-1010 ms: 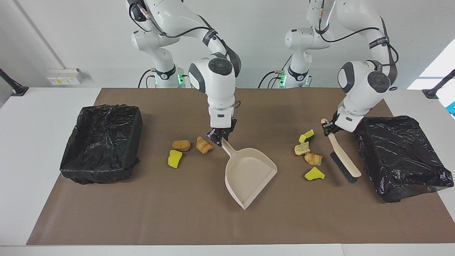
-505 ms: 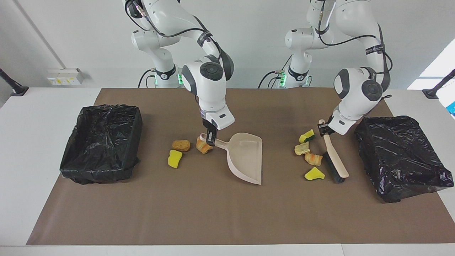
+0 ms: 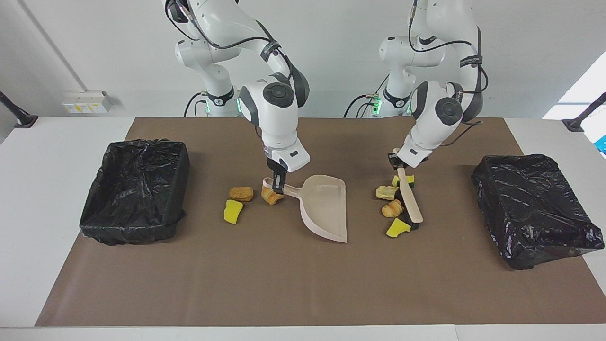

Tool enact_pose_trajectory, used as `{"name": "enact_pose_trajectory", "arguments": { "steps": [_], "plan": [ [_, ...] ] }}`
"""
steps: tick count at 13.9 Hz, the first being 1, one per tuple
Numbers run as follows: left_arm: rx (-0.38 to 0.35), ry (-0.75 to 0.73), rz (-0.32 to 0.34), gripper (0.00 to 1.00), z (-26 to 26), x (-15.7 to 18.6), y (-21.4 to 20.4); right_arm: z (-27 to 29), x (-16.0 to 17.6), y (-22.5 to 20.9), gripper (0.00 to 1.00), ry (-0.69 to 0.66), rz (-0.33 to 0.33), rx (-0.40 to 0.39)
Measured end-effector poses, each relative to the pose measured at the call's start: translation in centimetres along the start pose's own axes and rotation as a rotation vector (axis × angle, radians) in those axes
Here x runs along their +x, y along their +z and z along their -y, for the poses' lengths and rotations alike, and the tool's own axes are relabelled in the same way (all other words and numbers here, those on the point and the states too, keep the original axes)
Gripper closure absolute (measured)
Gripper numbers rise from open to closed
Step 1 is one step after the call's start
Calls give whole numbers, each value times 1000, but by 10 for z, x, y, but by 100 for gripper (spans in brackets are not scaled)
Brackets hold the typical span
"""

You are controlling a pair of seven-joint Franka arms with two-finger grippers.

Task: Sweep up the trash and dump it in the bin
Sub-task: 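Place the dustpan near the debris while the left gripper sweeps bread inward, then sweep the yellow sponges into the dustpan with the brush in the left gripper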

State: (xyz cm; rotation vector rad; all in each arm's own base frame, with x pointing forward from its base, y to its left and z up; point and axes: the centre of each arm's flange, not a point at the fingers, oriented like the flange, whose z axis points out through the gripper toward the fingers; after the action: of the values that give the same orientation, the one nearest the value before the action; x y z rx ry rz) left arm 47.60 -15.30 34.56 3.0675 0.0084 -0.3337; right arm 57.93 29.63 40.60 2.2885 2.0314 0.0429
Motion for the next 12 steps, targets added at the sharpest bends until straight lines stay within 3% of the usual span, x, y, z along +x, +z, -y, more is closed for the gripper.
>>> {"name": "enact_pose_trajectory", "arguments": {
  "steps": [8,12],
  "plan": [
    [-127,-17,39,74,-107,-45,8,4,2,20,67,-108,-1,21],
    [-173,-85,59,74,-132,-57,4,2,1,25,67,-145,-16,30]
  ]
}}
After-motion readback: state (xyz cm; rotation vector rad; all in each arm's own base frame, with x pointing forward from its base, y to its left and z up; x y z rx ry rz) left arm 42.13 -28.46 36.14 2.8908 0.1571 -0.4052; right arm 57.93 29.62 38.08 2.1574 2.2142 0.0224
